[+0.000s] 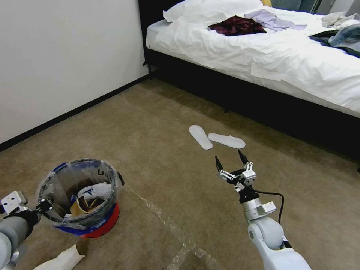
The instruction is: Pick up the trash bin and place the garbage on the floor into it.
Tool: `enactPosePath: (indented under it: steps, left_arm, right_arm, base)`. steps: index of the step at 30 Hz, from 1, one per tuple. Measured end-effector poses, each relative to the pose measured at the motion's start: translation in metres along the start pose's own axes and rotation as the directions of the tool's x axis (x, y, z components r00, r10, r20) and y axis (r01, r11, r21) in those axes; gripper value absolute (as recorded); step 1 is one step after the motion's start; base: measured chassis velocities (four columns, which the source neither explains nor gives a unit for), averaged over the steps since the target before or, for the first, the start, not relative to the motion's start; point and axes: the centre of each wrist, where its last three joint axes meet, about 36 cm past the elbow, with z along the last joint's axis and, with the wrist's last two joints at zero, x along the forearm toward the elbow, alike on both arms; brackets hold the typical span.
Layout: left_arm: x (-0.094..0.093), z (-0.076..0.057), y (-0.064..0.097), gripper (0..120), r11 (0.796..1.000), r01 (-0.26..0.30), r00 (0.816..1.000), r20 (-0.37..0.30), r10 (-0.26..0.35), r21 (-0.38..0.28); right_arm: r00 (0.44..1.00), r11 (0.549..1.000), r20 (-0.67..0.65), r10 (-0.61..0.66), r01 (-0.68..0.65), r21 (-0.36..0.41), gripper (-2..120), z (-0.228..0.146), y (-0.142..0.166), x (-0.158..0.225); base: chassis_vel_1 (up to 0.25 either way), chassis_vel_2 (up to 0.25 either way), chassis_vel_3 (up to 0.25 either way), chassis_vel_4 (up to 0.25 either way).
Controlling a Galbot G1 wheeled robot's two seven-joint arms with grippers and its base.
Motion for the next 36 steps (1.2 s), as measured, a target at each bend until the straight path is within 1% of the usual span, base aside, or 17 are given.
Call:
enactPosePath:
  steps: [7,13,15,33,36]
  left_arm:
    - [-0.0001,-0.0002,-0.0005,0,1.000,0.002,1.000,0.006,-0.002,0.003]
    - [0.0013,-0.0050,0.0006,0,1.000,0.003,1.000,0.019,-0.003,0.006]
    - [0.0027,-0.0069,0.0007,0,1.000,-0.006,1.000,0.018,0.006,0.011]
    - [0.0054,-0.0089,0.0009,0,1.000,-0.006,0.999,0.032,0.005,0.022]
    - [0.0066,-0.0096,0.0006,0,1.000,-0.013,0.999,0.036,0.012,0.027]
  right_arm:
    - [1.000,1.000,0.000,-0.006,0.006,0.005,100,0.0008,-0.0010,0.0011]
    - [1.000,1.000,0.001,-0.009,0.009,0.002,100,0.0014,0.0007,0.0006]
    - [1.000,1.000,0.001,-0.011,0.011,0.003,100,0.0020,0.0016,0.0000]
    - [1.000,1.000,-0.002,-0.017,0.017,0.011,100,0.0052,0.0068,0.0031]
    - [1.000,1.000,-0.004,-0.017,0.017,0.012,100,0.0058,0.0078,0.0041]
  base:
    - [-0.127,0.123,0.136,-0.131]
    - [-0.121,0.123,0.125,-0.119]
    - [-0.111,0.103,0.121,-0.121]
    - [-0.129,0.125,0.130,-0.136]
    - [-0.128,0.108,0.117,-0.123]
